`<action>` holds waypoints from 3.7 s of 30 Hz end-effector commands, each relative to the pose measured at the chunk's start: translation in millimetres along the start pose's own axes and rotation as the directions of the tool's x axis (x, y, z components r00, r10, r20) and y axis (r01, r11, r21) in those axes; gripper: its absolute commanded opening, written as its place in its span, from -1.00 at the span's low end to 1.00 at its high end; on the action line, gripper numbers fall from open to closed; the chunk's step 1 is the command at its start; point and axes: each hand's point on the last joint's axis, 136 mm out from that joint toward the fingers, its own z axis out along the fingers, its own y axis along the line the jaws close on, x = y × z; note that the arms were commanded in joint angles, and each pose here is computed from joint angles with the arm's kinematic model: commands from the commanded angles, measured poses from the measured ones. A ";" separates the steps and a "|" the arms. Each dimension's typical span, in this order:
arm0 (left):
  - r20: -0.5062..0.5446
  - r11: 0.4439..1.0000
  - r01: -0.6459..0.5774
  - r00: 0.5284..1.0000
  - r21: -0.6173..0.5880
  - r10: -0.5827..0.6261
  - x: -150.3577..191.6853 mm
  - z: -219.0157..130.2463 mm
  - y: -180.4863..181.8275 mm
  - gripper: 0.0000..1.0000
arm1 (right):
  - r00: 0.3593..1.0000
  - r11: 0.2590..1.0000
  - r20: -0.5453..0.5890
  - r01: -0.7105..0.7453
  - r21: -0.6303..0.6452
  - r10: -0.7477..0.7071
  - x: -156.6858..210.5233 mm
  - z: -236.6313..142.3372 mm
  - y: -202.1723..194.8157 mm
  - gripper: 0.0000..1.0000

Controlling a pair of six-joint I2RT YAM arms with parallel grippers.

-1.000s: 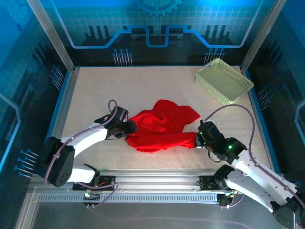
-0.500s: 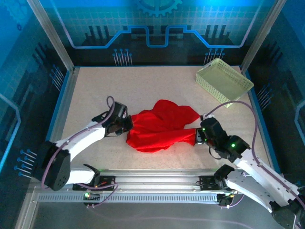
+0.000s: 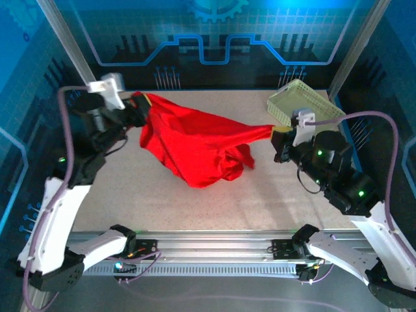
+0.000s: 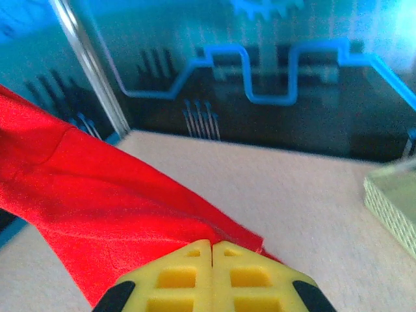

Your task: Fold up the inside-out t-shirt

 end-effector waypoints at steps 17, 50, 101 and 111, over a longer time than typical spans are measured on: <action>-0.420 0.959 -0.017 0.897 0.283 0.140 96.5 86.6 -84.2 -1.00 | 0.983 0.918 -0.165 -0.009 0.397 0.081 74.1 15.1 -76.5 -1.00; -0.576 0.876 0.094 0.719 -0.474 -0.389 333.2 6.7 179.2 0.50 | 0.747 0.961 -0.605 -0.198 0.194 0.276 247.4 139.5 1.2 0.33; -0.399 0.984 0.178 0.900 -0.028 -0.174 230.5 38.5 97.9 -1.00 | 0.900 0.967 -0.409 -0.051 0.248 0.152 162.0 99.1 -36.8 -1.00; -0.788 0.945 0.141 0.523 -0.296 -0.325 423.7 -22.6 138.5 -1.00 | 0.594 0.841 -0.654 -0.073 0.535 0.468 353.0 3.2 -83.1 -1.00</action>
